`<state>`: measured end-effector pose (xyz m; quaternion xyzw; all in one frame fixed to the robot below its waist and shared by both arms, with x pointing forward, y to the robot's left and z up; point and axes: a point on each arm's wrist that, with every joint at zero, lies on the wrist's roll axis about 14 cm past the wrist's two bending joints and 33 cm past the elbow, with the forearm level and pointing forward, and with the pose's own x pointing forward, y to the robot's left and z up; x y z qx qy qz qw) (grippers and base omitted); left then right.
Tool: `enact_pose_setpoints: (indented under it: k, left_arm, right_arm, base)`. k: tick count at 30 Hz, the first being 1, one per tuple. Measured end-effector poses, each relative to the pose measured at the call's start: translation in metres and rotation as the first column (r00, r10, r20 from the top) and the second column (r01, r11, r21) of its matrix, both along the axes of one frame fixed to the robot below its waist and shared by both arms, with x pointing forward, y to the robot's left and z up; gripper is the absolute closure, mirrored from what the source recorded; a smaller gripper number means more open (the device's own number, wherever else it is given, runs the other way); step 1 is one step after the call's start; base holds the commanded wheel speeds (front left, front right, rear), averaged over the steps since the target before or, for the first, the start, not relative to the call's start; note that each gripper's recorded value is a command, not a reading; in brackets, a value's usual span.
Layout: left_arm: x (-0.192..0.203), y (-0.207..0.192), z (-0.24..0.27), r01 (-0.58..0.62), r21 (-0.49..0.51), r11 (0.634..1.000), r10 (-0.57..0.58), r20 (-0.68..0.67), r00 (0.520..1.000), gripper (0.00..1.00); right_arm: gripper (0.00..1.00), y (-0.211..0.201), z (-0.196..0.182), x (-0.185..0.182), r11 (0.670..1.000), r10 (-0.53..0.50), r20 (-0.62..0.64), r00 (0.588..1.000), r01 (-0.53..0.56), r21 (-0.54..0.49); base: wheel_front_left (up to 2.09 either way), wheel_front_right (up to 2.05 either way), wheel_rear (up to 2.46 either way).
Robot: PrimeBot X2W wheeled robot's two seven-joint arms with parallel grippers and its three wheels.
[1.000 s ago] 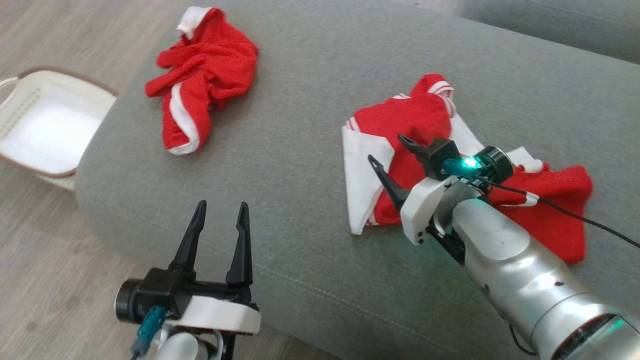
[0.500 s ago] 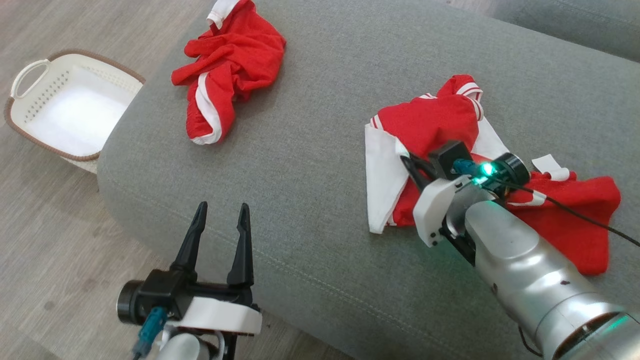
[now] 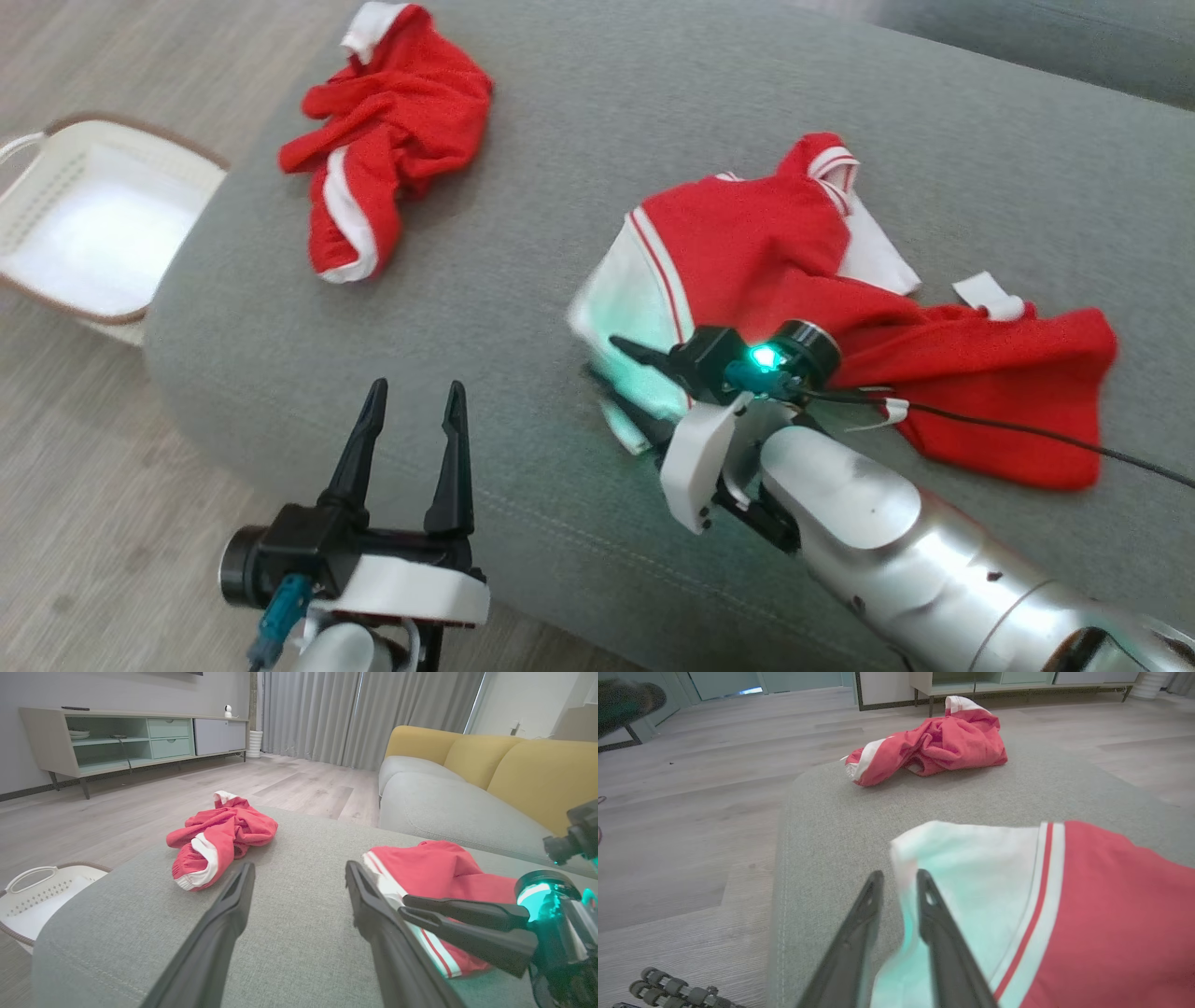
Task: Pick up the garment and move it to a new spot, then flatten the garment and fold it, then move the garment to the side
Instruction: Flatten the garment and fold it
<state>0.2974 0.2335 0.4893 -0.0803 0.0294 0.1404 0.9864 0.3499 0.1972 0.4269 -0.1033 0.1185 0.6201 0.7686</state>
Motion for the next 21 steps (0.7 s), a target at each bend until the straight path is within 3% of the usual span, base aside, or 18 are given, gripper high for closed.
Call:
enact_pose_setpoints:
  k: [6,12,16,21]
  left_arm:
    - [0.013,-0.012,0.0,0.05,-0.01,0.999,-0.05,0.009,0.999,0.0]
    - [0.028,-0.031,0.0,0.122,-0.016,0.992,-0.121,0.019,0.992,0.0]
    - [0.034,-0.04,0.002,0.155,-0.02,0.988,-0.154,0.027,0.988,0.0]
    - [0.034,-0.04,0.001,0.157,-0.02,0.987,-0.157,0.024,0.987,0.0]
  right_arm:
    - [0.0,-0.013,0.009,0.006,0.997,-0.052,-0.019,0.998,0.052,0.051]
    - [0.0,-0.056,0.013,0.054,0.964,-0.258,-0.014,0.966,0.258,0.068]
    - [0.0,-0.107,0.009,0.098,0.91,-0.414,0.02,0.91,0.414,0.028]
    - [0.0,-0.189,-0.002,0.151,0.789,-0.612,0.048,0.79,0.614,-0.041]
  base:
    - [0.0,0.0,0.0]
    - [0.0,0.0,0.0]
    - [0.0,0.0,0.0]
    - [0.0,0.0,0.0]
